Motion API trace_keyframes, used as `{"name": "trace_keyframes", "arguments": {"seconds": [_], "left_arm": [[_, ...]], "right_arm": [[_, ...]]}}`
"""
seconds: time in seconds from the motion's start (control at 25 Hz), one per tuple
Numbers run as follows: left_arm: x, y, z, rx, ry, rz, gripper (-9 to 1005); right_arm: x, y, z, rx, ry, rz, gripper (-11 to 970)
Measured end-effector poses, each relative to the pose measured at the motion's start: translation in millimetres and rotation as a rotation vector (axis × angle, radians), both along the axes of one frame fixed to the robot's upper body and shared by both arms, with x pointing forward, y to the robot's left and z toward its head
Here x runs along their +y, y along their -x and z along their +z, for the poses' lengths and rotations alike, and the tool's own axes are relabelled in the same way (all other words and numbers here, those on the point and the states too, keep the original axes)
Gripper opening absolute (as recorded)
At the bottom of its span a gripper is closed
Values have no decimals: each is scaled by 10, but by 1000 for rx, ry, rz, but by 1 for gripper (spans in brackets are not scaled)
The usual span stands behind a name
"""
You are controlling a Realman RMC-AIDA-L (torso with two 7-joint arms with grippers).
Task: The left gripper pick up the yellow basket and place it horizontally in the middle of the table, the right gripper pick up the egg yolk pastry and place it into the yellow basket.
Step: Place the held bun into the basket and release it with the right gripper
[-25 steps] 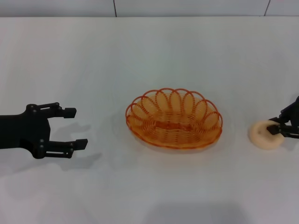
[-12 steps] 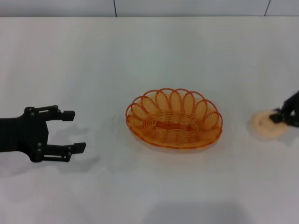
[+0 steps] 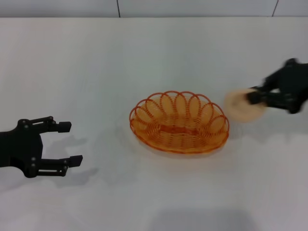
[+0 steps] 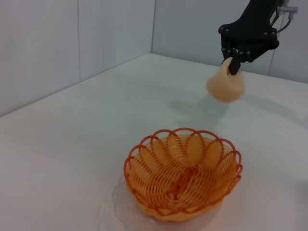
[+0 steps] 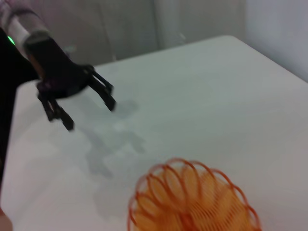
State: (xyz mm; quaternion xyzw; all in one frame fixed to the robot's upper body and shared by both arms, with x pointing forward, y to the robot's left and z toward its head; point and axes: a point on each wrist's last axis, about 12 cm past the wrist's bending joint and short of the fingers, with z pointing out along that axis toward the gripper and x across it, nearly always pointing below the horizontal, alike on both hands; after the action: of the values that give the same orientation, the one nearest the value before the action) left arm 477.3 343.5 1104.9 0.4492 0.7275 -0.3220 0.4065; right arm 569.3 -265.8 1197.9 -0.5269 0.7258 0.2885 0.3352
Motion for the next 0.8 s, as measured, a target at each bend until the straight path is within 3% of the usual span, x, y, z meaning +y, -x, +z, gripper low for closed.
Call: {"name": "trace_keyframes", "arguments": {"seconds": [0.32,0.8], "left_arm": [[0,-4,-4,-10,-7,-2,868],[-29,-53,15,-21,-10,-9,868]], "right_arm": [[539,-75,-143,-13,-56,53,37],[880,-159,-436,-47,-57,25,68]]}}
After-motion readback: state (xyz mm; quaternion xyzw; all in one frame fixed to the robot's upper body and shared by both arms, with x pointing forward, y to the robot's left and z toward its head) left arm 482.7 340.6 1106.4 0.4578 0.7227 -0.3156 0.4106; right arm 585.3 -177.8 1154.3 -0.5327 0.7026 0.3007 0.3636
